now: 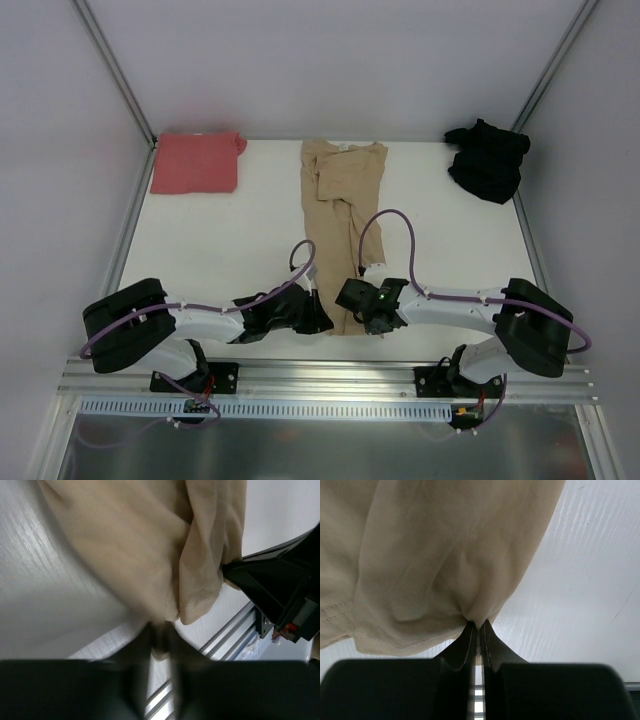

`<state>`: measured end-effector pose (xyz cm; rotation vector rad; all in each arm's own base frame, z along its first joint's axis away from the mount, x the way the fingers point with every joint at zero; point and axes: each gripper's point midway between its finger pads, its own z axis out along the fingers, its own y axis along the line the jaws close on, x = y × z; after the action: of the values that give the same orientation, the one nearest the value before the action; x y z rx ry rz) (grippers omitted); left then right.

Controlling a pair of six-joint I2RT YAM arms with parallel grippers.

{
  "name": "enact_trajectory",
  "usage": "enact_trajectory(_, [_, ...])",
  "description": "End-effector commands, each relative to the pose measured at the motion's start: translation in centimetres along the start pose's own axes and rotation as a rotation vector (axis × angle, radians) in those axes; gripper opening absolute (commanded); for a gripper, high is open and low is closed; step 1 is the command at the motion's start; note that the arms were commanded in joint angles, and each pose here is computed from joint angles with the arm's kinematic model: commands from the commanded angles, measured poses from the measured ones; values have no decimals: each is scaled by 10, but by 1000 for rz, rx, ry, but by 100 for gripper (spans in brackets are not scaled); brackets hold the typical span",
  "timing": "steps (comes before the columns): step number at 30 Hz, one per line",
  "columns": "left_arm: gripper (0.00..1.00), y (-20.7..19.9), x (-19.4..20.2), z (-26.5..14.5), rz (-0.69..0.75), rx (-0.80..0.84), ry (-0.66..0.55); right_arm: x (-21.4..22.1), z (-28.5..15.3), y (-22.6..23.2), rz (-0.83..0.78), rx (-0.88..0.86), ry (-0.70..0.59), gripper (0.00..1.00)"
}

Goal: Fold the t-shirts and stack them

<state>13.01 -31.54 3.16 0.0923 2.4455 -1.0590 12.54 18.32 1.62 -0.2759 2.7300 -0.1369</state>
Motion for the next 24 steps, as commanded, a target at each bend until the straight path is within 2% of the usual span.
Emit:
enact_trajectory(1, [1, -20, 4, 4, 18, 53, 43, -1, -3, -8, 10, 19, -9, 0])
enact_trajectory(10, [0, -16, 5, -3, 61, 4, 56, 3, -3, -15, 7, 38, -6, 0])
enact_trajectory(24, [0, 18, 2, -30, 102, -117, 17, 10, -2, -28, 8, 62, 3, 0])
